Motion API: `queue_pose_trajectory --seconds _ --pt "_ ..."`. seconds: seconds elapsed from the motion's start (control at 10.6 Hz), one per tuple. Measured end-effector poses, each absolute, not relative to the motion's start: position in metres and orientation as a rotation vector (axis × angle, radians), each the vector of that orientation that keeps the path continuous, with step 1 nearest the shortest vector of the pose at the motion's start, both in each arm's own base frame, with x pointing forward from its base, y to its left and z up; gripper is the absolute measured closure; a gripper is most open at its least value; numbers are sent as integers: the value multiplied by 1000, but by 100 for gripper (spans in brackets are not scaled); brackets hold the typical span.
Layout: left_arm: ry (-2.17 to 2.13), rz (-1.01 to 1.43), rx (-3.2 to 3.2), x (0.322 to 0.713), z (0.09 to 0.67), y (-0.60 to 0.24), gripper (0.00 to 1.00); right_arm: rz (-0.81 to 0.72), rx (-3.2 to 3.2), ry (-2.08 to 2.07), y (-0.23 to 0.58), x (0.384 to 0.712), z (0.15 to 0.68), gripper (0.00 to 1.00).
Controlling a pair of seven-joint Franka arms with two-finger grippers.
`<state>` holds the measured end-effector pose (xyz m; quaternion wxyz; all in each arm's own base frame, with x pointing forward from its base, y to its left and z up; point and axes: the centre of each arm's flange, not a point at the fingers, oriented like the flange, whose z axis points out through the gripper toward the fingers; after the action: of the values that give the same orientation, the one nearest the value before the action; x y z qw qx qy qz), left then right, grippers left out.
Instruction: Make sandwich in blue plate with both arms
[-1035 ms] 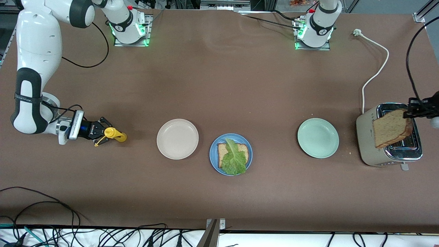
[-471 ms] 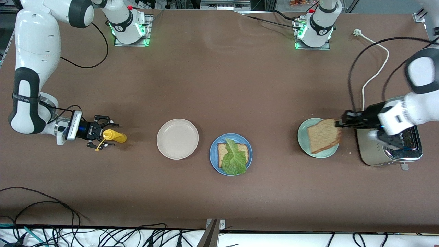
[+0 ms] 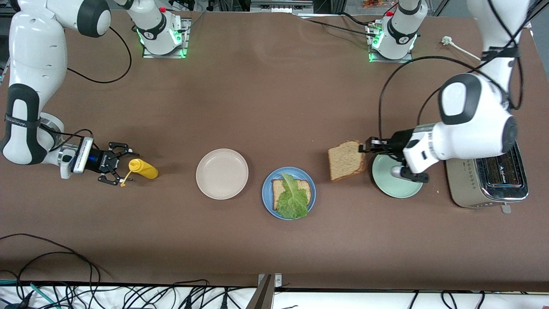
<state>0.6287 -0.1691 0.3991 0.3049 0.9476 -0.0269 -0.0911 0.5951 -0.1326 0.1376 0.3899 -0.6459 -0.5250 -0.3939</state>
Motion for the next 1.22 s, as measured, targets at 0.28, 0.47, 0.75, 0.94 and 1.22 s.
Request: queue_pose_trajectory --seconds 0.28,0.47,0.75,0.94,1.22 --pt "14 -231 2397 631 354 -231 92 -952 -1665 -1366 -159 590 138 0" --pt "47 -192 2378 637 337 -258 92 -905 -1696 -1397 -178 598 153 0" --pt "138 -132 2315 662 336 -284 92 -773 -1793 -1406 -195 626 198 0" --pt "173 -110 2293 669 326 -294 92 -660 -1880 -1376 -191 652 245 0" --pt "194 -95 2311 669 297 -309 92 -482 -2019 -1256 -169 676 324 0"
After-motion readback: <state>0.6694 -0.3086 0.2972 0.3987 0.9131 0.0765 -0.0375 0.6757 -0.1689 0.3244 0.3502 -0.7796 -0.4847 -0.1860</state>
